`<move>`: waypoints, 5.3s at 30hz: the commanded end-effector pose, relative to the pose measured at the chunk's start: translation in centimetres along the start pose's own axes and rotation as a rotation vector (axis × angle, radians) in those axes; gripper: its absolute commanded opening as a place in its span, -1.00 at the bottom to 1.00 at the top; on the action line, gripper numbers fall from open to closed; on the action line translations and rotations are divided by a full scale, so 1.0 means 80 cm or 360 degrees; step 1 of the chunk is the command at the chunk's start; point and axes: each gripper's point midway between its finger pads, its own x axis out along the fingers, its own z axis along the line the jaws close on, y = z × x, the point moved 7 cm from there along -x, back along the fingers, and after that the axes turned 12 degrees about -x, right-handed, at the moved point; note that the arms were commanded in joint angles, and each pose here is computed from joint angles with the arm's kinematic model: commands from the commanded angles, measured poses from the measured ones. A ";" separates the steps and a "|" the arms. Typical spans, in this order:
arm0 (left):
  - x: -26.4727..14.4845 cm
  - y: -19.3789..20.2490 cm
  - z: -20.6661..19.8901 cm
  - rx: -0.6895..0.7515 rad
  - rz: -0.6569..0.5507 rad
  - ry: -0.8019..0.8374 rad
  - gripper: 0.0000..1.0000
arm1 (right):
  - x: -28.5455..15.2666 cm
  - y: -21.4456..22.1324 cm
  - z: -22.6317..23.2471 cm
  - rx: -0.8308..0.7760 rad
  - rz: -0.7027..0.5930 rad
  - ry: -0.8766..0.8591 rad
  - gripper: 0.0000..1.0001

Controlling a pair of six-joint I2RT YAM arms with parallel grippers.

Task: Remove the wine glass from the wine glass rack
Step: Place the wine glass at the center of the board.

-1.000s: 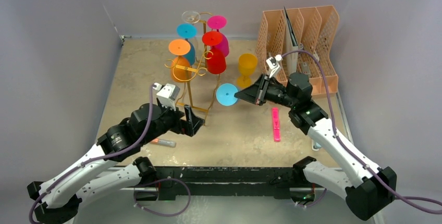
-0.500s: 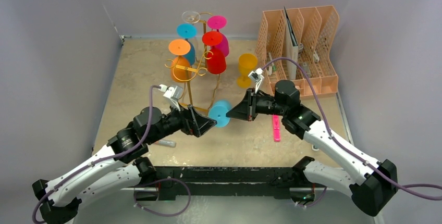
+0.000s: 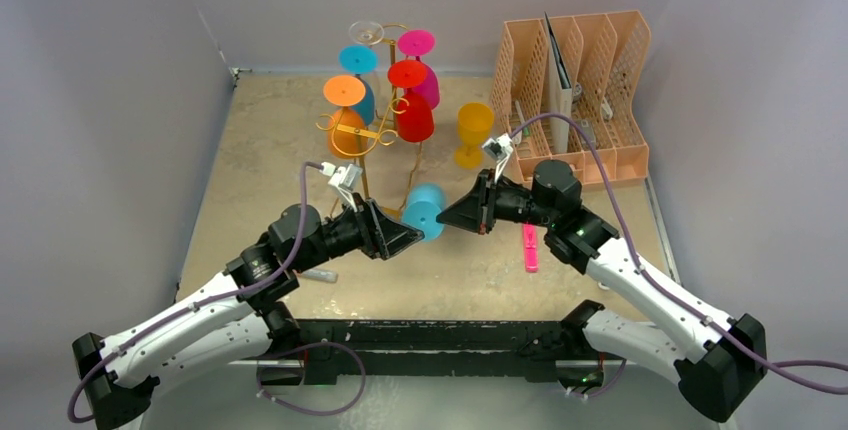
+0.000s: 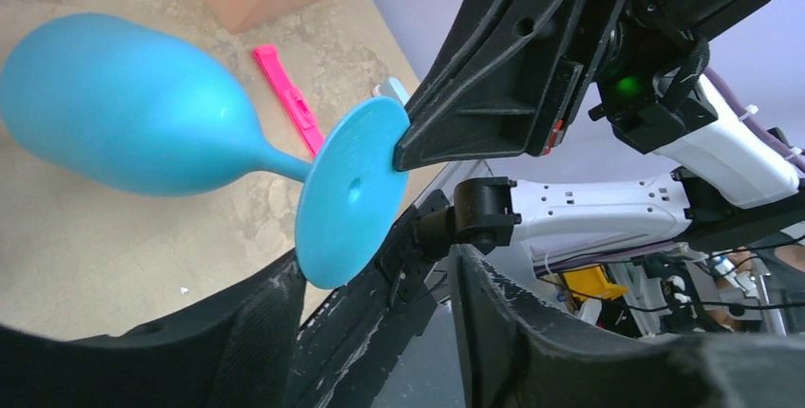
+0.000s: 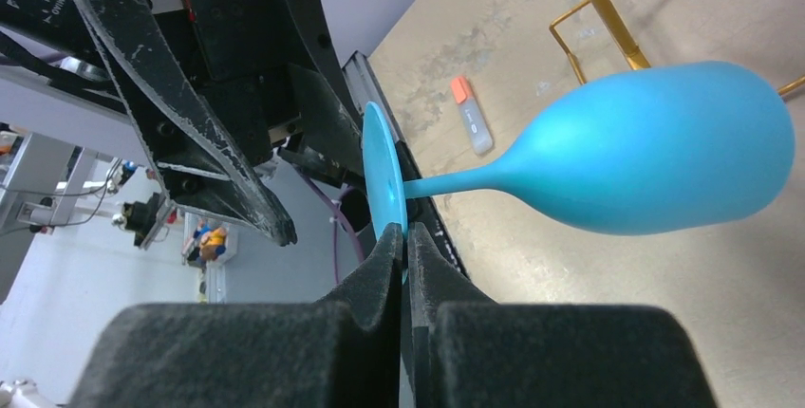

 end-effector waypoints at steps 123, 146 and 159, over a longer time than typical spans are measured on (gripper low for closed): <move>-0.044 0.048 0.012 0.1452 0.1045 0.0809 -1.00 | -0.021 -0.056 0.007 0.0515 0.0408 -0.0589 0.01; -0.039 0.039 0.014 0.1524 0.1046 0.0713 -1.00 | -0.033 -0.045 0.044 0.0443 0.0501 -0.0731 -0.81; -0.038 0.037 0.014 0.1502 0.1036 0.0662 -1.00 | -0.038 -0.056 0.056 0.0432 0.0438 -0.0685 -0.95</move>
